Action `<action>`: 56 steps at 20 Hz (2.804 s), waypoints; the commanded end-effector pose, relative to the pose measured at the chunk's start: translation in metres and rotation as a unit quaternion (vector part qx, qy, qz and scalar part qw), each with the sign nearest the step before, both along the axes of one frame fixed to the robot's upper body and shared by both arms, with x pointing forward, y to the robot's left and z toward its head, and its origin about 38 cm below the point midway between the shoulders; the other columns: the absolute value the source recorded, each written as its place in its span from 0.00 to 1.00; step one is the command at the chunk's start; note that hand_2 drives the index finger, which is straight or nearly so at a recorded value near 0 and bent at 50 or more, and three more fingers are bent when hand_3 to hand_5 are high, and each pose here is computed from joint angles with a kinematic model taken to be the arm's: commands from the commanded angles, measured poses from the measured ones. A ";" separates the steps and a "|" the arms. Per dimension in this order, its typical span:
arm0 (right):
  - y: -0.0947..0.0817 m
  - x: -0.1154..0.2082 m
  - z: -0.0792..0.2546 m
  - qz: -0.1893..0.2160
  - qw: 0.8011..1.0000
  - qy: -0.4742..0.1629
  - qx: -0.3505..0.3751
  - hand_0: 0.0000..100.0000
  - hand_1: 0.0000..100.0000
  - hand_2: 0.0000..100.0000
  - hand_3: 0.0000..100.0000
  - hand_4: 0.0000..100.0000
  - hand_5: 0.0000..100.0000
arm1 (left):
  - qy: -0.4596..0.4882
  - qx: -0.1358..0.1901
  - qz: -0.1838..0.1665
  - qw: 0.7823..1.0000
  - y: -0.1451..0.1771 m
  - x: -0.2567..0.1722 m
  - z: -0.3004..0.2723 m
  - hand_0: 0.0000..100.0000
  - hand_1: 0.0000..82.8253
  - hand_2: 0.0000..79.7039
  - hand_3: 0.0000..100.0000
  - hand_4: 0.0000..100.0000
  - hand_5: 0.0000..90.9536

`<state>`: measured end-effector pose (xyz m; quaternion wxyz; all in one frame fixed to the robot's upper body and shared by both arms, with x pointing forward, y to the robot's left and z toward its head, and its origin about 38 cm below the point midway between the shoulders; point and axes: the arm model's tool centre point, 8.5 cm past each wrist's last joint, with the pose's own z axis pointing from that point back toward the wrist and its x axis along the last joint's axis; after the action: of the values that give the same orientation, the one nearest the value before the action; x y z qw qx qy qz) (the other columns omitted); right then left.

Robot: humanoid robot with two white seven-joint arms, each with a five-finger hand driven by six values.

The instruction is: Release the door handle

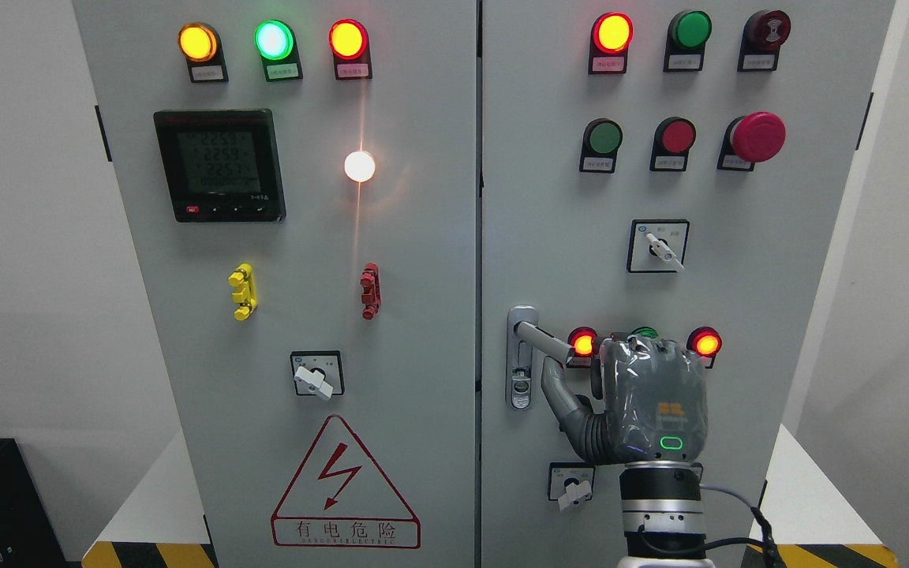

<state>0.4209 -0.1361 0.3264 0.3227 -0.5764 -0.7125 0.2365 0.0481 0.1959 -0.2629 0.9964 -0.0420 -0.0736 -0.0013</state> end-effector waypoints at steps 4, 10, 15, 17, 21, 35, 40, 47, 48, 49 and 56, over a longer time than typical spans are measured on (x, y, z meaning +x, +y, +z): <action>-0.002 0.000 0.002 -0.002 1.000 -0.002 0.001 0.49 0.36 0.99 1.00 1.00 1.00 | 0.000 0.000 0.000 1.000 0.000 0.000 0.000 0.12 0.67 0.00 0.00 0.00 0.00; -0.004 0.000 0.003 -0.004 1.000 -0.004 0.002 0.49 0.36 0.99 1.00 1.00 1.00 | 0.000 0.000 0.000 1.000 0.000 0.000 0.000 0.12 0.67 0.00 0.00 0.00 0.00; -0.005 0.000 0.003 -0.006 1.000 -0.004 0.002 0.49 0.35 0.99 1.00 1.00 1.00 | 0.000 0.000 0.000 1.000 0.000 0.000 0.000 0.12 0.67 0.00 0.00 0.00 0.00; -0.005 0.000 0.003 -0.005 1.000 -0.004 0.003 0.49 0.35 0.99 1.00 1.00 1.00 | 0.000 0.000 0.000 1.000 0.000 0.000 0.000 0.12 0.67 0.00 0.00 0.00 0.00; -0.005 0.000 0.003 0.002 1.000 -0.003 0.010 0.49 0.35 0.99 1.00 1.00 1.00 | 0.000 0.000 0.000 1.000 0.000 0.000 0.000 0.12 0.67 0.00 0.00 0.00 0.00; -0.006 -0.002 0.006 0.003 1.000 -0.008 0.012 0.51 0.33 0.99 1.00 1.00 1.00 | 0.000 0.000 0.000 1.000 0.000 0.000 0.000 0.12 0.67 0.00 0.00 0.00 0.00; -0.005 -0.002 0.006 0.005 1.000 -0.007 0.013 0.51 0.33 0.99 1.00 1.00 1.00 | 0.000 0.000 0.000 1.000 0.000 0.000 0.000 0.12 0.67 0.00 0.00 0.00 0.00; -0.006 -0.002 0.006 0.004 1.000 -0.007 0.013 0.51 0.33 0.99 1.00 1.00 1.00 | 0.000 0.000 0.000 1.000 0.000 0.000 0.000 0.12 0.67 0.00 0.00 0.00 0.00; -0.006 -0.002 0.006 0.004 1.000 -0.007 0.013 0.51 0.33 0.99 1.00 1.00 1.00 | 0.000 0.000 0.000 1.000 0.000 0.000 0.000 0.12 0.67 0.00 0.00 0.00 0.00; -0.005 -0.002 0.006 0.005 1.000 -0.007 0.012 0.51 0.33 0.99 1.00 1.00 1.00 | 0.000 0.000 0.000 1.000 0.000 0.000 0.000 0.12 0.67 0.00 0.00 0.00 0.00; -0.006 -0.002 0.006 0.004 1.000 -0.008 0.013 0.51 0.33 0.99 1.00 1.00 1.00 | 0.000 0.000 0.000 1.000 0.000 0.000 0.000 0.12 0.67 0.00 0.00 0.00 0.00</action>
<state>0.4193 -0.1413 0.3317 0.3245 -0.5705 -0.7199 0.2259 0.0480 0.1959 -0.2629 0.9964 -0.0420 -0.0736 -0.0013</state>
